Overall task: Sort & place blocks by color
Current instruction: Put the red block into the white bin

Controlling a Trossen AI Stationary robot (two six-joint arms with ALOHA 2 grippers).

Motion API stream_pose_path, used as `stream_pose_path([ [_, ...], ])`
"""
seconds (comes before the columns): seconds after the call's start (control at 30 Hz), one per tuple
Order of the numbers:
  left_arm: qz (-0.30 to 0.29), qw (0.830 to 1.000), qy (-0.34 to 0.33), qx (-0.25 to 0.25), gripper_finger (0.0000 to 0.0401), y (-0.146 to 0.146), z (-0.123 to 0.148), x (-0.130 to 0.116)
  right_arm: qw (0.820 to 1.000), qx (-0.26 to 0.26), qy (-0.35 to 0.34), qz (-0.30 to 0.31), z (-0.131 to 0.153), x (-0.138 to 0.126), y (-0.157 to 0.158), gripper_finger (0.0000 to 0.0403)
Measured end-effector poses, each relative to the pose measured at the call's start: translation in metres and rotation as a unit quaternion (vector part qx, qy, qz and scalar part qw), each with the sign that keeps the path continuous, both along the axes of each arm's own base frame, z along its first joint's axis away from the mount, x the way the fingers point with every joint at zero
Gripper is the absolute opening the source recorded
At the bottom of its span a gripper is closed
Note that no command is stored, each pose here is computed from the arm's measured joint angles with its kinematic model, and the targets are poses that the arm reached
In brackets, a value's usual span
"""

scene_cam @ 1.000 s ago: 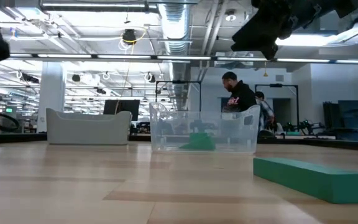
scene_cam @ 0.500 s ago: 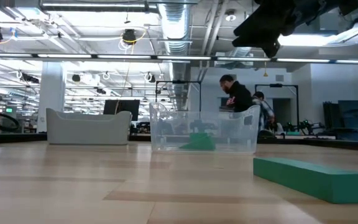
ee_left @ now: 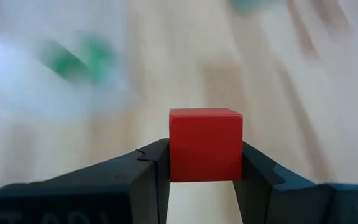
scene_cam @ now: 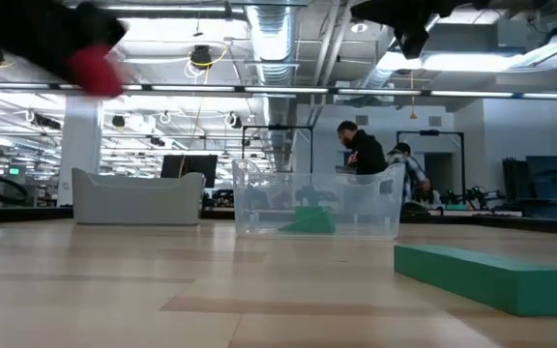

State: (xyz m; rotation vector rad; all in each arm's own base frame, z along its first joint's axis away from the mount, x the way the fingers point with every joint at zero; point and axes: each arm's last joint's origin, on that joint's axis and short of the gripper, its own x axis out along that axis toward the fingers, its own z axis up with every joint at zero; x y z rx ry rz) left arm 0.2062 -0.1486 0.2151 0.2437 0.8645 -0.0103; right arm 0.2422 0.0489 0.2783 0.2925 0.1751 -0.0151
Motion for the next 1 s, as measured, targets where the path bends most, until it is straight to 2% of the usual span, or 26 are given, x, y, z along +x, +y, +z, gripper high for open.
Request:
stream_pose_path([
  [0.1,0.002,0.994,-0.105,0.039,0.0099,0.018,0.023,0.014,1.0,-0.001,0.001,-0.009,0.0,0.0,-0.001,0.0166],
  [0.2,-0.031,0.98,-0.185,0.061,0.0099,0.036,0.034,0.029,1.0,0.009,-0.001,-0.015,0.0,0.0,-0.001,0.0174],
  [0.4,-0.079,0.945,-0.314,0.046,0.0099,0.073,0.041,0.059,0.999,0.036,-0.006,-0.007,-0.002,0.003,0.001,0.0201],
  [0.6,-0.121,0.921,-0.369,0.022,0.0099,0.087,0.028,0.092,0.998,0.049,-0.022,0.015,0.011,-0.011,0.008,0.0222],
  [0.73,-0.119,0.92,-0.369,0.053,0.0099,0.088,0.018,0.114,0.997,0.08,-0.013,0.018,0.008,-0.012,0.012,0.0228],
  [0.9,-0.121,0.914,-0.374,0.095,0.0099,0.088,0.013,0.136,0.992,0.123,0.023,0.013,-0.008,0.0,0.011,0.0237],
  [1.0,-0.12,0.912,-0.378,0.106,0.0099,0.091,0.015,0.145,0.99,0.141,0.022,0.023,-0.014,0.011,0.009,0.0244],
])
